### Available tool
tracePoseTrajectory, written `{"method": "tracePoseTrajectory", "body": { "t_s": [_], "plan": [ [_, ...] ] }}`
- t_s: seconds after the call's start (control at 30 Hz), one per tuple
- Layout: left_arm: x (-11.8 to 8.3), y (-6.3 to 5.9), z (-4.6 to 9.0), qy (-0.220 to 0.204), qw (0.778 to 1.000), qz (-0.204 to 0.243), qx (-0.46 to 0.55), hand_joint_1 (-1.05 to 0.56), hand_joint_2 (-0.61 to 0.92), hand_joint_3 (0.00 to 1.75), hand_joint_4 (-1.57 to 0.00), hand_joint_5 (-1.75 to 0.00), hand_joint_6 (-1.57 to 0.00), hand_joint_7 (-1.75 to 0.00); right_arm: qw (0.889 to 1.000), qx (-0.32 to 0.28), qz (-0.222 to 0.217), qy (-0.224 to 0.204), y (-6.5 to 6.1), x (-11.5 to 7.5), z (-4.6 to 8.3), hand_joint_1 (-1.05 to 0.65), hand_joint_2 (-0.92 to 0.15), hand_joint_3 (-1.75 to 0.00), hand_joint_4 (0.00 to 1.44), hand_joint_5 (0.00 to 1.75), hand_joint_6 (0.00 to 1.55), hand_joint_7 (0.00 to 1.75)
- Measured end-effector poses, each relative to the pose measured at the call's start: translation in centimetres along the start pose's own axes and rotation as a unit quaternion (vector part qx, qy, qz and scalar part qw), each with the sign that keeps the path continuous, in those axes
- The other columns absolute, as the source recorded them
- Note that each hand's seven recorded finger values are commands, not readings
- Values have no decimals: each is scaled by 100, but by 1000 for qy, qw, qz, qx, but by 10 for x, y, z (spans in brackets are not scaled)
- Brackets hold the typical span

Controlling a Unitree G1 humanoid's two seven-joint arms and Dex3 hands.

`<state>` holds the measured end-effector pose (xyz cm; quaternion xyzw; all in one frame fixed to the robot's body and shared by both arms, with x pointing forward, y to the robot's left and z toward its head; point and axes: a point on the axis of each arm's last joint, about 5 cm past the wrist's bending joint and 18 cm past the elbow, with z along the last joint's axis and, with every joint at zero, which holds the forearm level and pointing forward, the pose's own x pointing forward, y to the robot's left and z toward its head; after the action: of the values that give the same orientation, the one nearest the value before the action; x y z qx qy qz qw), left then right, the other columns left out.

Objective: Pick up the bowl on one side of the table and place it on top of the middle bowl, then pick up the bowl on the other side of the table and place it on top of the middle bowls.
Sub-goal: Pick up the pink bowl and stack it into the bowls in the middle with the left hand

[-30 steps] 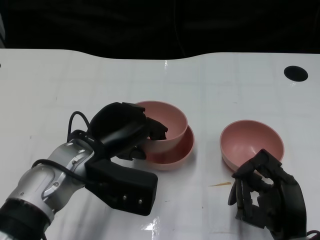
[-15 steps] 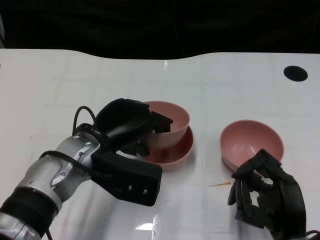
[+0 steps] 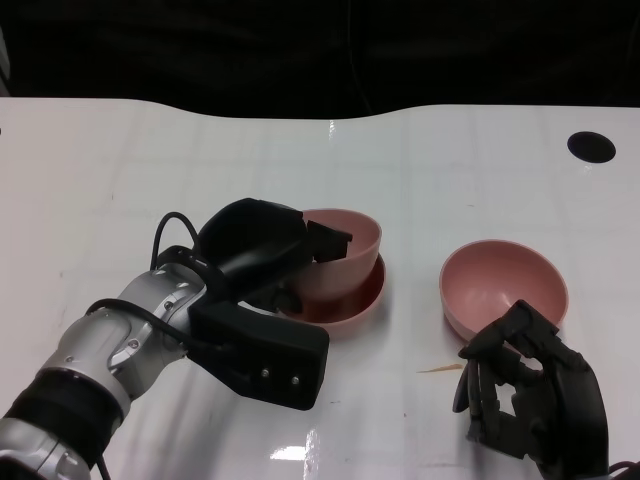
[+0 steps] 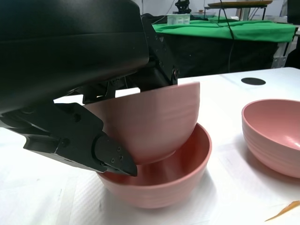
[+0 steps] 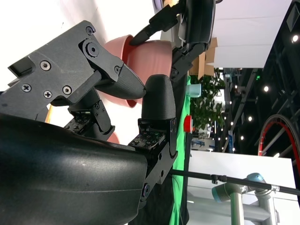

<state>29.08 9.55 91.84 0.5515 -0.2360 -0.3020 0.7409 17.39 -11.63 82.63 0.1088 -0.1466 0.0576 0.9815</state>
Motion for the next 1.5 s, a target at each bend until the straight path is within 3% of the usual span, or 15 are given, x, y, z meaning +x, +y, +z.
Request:
{"method": "tracePoseTrajectory", "body": {
  "t_s": [0.1, 0.23, 0.27, 0.3, 0.4, 0.47, 0.53, 0.6, 0.67, 0.93, 1.5],
  "plan": [
    [0, -1, -1, 2, 1000, -5, 0, -5, 92, 1, -67, -168, -107, -48, 1000, 3, 6, -4, 3, 0, -1, -7, -51, -133, 92, 175, 69, 164],
    [1, 0, -3, 6, 1000, -9, 3, -6, 92, 4, -64, -174, -84, -103, 1000, 3, 9, -7, 6, 0, -2, -11, -50, -128, 91, 175, 70, 163],
    [1, 0, -3, 6, 1000, -11, 5, -6, 92, 4, -64, -174, -81, -108, 1000, 3, 8, -7, 7, 0, -2, -11, -51, -127, 91, 175, 70, 163],
    [2, 0, -3, 5, 1000, -13, 7, -7, 92, 3, -63, -175, -84, -101, 1000, 3, 8, -7, 7, 0, -2, -11, -51, -127, 91, 175, 70, 162],
    [3, 0, -3, 1, 1000, -15, 13, -12, 92, 2, -77, -139, -106, -45, 1000, 5, 10, -8, 8, 0, -2, -12, -51, -127, 91, 175, 71, 162],
    [3, -2, -2, -3, 1000, -18, 13, -20, 92, 7, -88, -90, -112, -16, 1000, 7, 10, -9, 8, 0, -2, -13, -51, -126, 91, 175, 72, 161],
    [3, -2, -2, -4, 1000, -22, 14, -30, 92, 15, -96, -31, -102, -3, 1000, 7, 11, -9, 7, 0, -2, -13, -53, -123, 91, 175, 73, 159],
    [2, -3, -3, -4, 999, -28, 16, -37, 92, 17, -92, -11, -92, -1, 1000, 7, 11, -10, 7, 0, -1, -13, -54, -122, 91, 175, 73, 158],
    [1, -2, -4, -4, 999, -35, 17, -46, 92, 19, -84, -4, -83, 0, 1000, 7, 11, -10, 8, 0, -1, -13, -53, -122, 91, 175, 73, 158],
    [-1, -1, -5, -4, 999, -38, 20, -61, 92, 26, -67, 0, -76, 0, 1000, 4, 9, -14, 8, 0, -1, -13, -53, -124, 91, 175, 74, 157],
    [-4, 0, -4, -6, 999, -27, 26, -65, 92, 26, -67, 0, -77, 0, 1000, 2, 9, -15, 6, 0, -1, -12, -52, -124, 92, 175, 74, 157]
  ]
}}
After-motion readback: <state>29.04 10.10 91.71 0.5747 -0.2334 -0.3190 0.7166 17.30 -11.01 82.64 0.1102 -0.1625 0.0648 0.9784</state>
